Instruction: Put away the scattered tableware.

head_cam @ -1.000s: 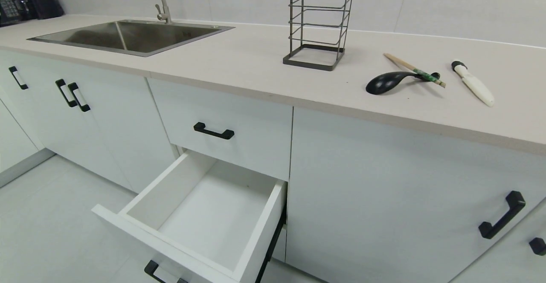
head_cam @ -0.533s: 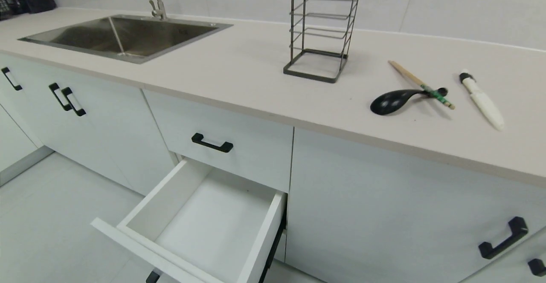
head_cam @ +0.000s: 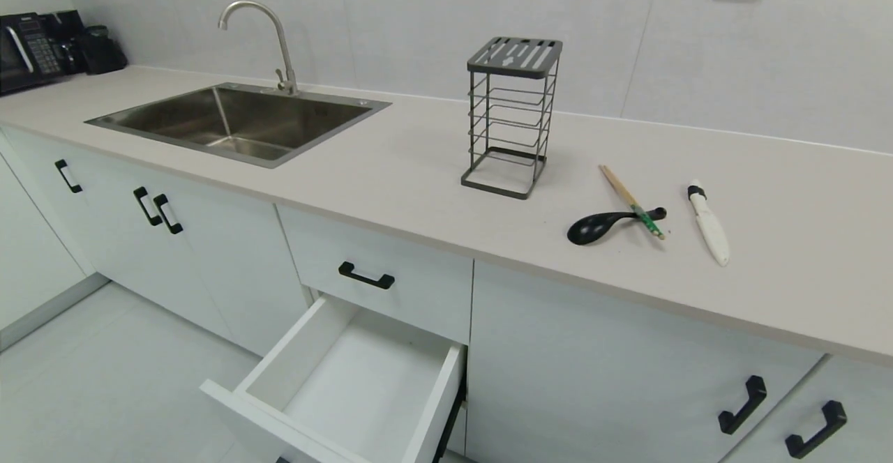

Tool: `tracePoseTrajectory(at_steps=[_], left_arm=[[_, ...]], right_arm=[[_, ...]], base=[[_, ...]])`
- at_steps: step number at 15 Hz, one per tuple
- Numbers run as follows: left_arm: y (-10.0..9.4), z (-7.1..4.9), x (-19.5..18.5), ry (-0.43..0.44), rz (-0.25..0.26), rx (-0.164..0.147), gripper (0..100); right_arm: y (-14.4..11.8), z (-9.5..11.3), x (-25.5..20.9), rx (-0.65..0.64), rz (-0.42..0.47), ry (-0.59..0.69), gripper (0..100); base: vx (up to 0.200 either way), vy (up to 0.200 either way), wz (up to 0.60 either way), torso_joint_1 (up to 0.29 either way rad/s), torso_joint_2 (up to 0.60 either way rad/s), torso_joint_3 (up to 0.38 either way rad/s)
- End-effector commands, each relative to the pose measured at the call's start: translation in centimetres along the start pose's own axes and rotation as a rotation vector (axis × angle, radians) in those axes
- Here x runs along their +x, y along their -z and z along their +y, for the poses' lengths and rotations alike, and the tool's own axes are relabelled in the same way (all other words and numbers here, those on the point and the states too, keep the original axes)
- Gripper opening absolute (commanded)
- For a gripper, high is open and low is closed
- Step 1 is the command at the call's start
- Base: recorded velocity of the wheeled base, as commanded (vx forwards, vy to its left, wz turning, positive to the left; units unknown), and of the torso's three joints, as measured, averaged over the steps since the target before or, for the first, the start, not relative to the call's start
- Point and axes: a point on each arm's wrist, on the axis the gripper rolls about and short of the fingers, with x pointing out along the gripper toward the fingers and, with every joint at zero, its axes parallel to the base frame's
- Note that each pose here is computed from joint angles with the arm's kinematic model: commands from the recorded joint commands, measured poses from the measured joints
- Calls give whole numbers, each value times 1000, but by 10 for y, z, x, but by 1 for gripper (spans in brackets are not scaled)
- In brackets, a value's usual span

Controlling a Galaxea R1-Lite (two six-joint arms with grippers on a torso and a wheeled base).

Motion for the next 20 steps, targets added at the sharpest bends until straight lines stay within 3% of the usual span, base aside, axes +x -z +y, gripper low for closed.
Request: tracePoseTrajectory(at_steps=[1, 14, 17, 18, 20], left_arm=[[0, 0, 0, 3, 1, 3, 100], [0, 0, 0, 0, 1, 3, 100], [0, 0, 0, 1, 1, 8, 100], [0, 0, 0, 1, 1, 8, 100], [0, 0, 0, -2, 1, 2, 100]], right_arm=[[0, 0, 0, -1, 2, 0, 0], [0, 0, 0, 0, 0, -1, 0], [0, 0, 0, 7, 3, -1, 0], [0, 0, 0, 7, 2, 0, 100], [0, 0, 0, 8, 3, 2, 100]], base=[[0, 0, 0, 188, -500, -222], [0, 0, 0, 310, -517, -251], [0, 0, 0, 137, -269, -126], [0, 0, 0, 41, -85, -41], [0, 0, 0, 0, 0, 0]])
